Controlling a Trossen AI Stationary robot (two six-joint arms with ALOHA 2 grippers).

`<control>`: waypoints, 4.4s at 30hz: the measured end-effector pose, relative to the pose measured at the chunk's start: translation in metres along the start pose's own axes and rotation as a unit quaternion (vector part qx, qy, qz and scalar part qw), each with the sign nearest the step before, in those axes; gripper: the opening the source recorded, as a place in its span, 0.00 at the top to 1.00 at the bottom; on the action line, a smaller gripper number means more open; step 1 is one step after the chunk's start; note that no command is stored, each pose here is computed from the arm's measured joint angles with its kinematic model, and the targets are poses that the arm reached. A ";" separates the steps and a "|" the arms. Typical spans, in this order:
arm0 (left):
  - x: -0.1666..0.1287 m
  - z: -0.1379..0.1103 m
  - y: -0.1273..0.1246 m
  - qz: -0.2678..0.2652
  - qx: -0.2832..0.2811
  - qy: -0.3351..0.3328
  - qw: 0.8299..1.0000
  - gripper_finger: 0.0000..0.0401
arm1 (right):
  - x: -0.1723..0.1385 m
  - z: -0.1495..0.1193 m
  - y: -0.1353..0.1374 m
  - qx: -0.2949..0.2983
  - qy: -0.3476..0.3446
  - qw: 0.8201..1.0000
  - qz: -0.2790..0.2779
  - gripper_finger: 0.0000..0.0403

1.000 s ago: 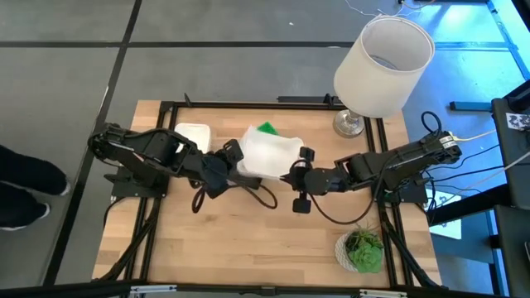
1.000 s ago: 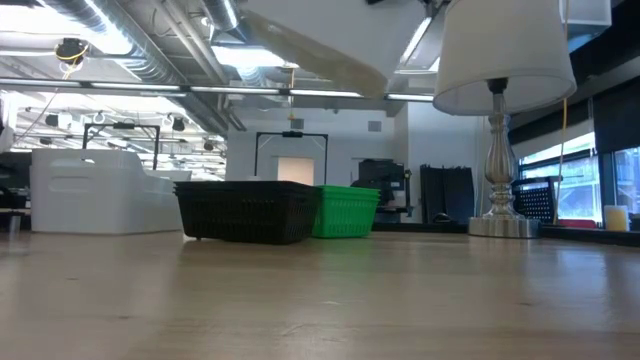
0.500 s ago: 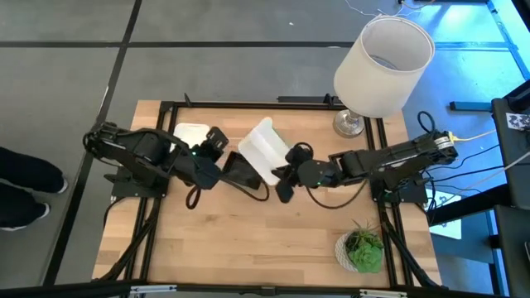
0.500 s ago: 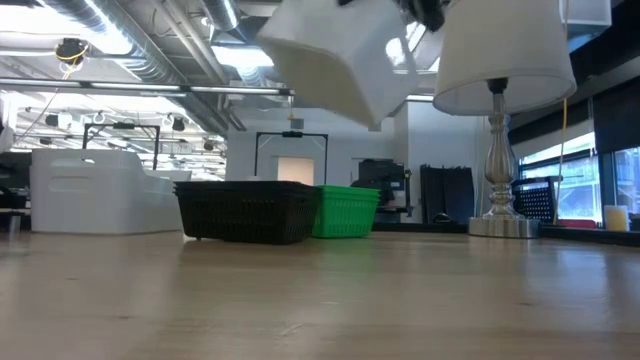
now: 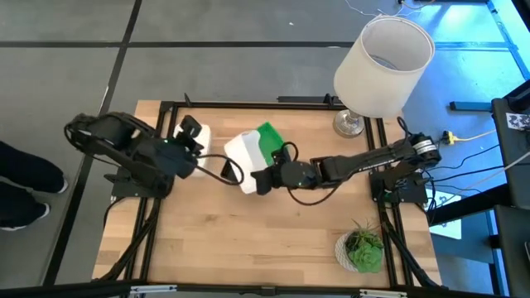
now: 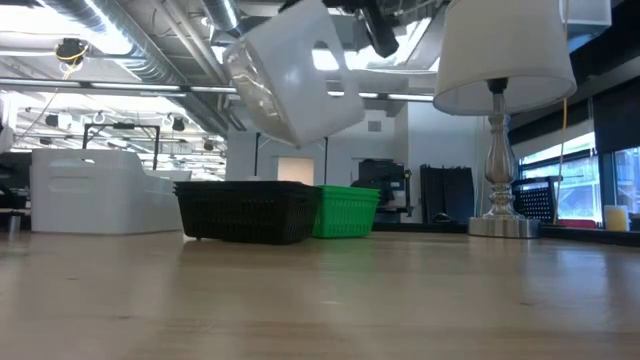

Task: Stack baskets by color
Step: Stack the right white bin on the left white bins

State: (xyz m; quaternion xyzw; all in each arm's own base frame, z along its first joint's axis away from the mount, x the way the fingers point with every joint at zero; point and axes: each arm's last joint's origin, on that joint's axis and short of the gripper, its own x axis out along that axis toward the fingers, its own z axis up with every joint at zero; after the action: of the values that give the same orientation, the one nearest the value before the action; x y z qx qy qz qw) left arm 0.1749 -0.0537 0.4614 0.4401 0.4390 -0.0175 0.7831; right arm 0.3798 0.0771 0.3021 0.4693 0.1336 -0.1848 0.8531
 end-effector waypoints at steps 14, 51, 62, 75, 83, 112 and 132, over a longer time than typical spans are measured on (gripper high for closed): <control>-0.020 -0.022 0.003 0.006 -0.020 -0.033 0.999 0.81 | -0.035 -0.071 0.025 0.027 0.126 0.990 0.049 1.00; -0.019 -0.019 0.001 -0.029 -0.056 -0.049 0.997 0.81 | 0.079 -0.127 0.070 -0.057 0.251 0.957 -0.135 1.00; -0.019 -0.019 0.001 -0.029 -0.056 -0.049 0.997 0.81 | 0.104 -0.150 0.044 -0.060 0.255 0.948 -0.181 1.00; -0.019 -0.019 0.001 -0.029 -0.056 -0.048 0.997 0.81 | 0.108 -0.145 0.044 -0.094 0.248 0.950 -0.166 0.88; -0.019 -0.019 0.001 -0.029 -0.039 -0.049 0.998 0.81 | 0.105 -0.137 0.051 -0.143 0.247 0.948 -0.140 0.82; 0.060 0.024 -0.064 -0.293 -0.055 -0.182 0.937 0.81 | -0.065 -0.024 0.123 -0.404 0.136 0.902 -0.068 0.82; 0.172 0.018 -0.156 -0.283 -0.126 -0.220 0.925 0.81 | -0.100 0.001 0.129 -0.447 0.129 0.884 -0.035 0.82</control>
State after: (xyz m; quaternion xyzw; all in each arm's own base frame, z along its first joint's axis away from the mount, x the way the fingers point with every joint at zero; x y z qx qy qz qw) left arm 0.2283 -0.1004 0.2394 0.1807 0.3603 -0.2792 0.8715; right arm 0.3467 0.1583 0.4397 0.0527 0.3277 -0.0729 0.9405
